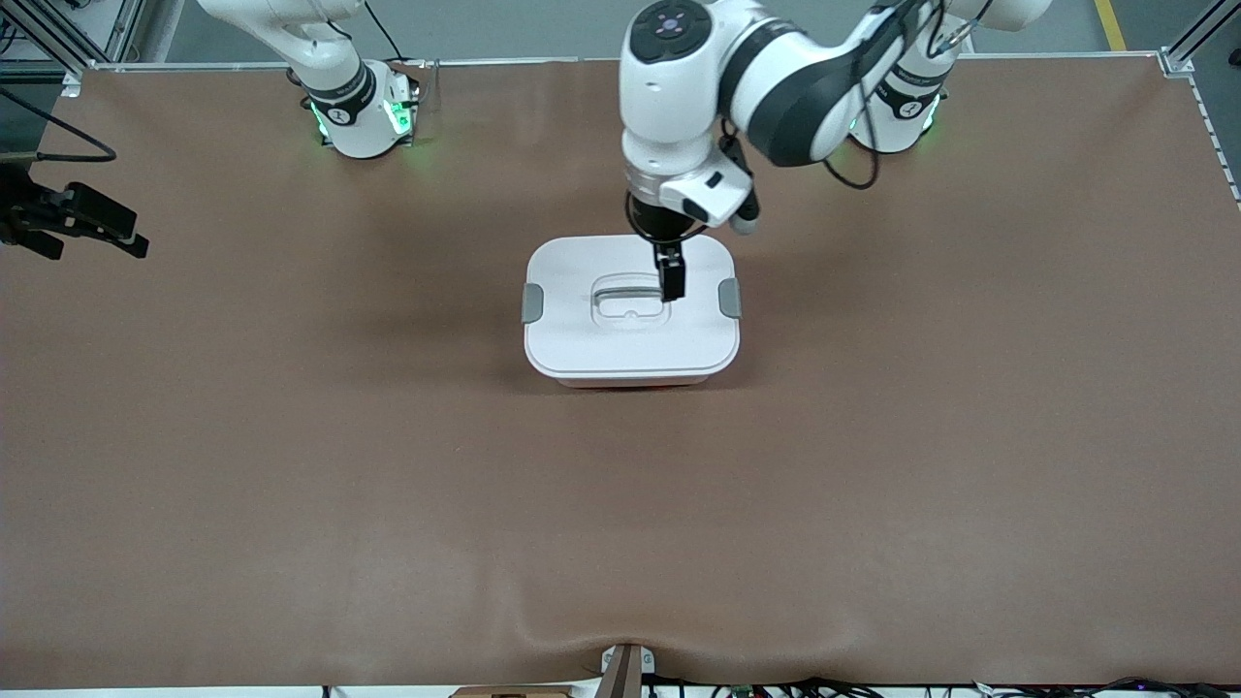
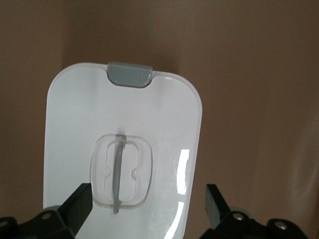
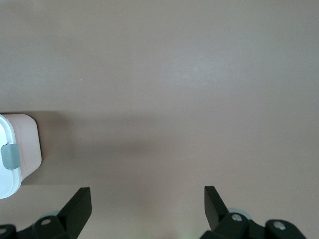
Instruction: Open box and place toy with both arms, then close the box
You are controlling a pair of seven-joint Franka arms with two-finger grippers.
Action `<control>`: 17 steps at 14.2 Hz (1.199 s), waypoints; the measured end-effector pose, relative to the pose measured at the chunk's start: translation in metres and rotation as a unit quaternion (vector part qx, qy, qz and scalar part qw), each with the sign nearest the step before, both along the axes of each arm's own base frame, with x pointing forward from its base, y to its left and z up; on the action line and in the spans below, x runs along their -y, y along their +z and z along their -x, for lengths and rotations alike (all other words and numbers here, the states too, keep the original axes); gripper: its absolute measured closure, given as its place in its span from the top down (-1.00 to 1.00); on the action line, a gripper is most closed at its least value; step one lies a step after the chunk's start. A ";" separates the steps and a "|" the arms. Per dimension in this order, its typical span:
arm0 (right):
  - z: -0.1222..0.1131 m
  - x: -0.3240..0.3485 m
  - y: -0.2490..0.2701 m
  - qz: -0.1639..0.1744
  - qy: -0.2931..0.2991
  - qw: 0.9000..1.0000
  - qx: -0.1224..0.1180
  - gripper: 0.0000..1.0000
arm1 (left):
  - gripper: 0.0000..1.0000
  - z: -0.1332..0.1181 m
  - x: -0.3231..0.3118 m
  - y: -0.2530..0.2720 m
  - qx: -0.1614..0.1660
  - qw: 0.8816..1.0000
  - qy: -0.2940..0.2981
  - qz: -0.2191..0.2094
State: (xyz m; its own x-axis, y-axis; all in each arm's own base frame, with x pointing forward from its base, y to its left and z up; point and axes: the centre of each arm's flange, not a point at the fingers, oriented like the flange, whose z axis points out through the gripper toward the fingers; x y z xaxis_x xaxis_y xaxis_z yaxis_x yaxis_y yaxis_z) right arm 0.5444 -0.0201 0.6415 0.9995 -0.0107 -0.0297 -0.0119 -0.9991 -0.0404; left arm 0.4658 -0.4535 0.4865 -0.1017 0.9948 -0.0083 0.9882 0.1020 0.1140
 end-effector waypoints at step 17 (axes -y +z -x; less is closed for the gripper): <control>0.000 0.001 0.000 0.000 0.000 1.000 0.000 1.00 | 1.00 -0.094 -0.289 0.131 -0.059 0.962 -0.261 -0.053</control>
State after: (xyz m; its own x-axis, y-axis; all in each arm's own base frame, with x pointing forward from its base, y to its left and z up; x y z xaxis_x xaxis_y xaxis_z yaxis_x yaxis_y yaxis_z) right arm 0.5446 -0.0206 0.6414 0.9995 -0.0116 -0.0293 -0.0128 -0.9991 -0.0403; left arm 0.5597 -0.1647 0.6174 0.4183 0.9050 0.0777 0.9082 -0.4180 -0.0206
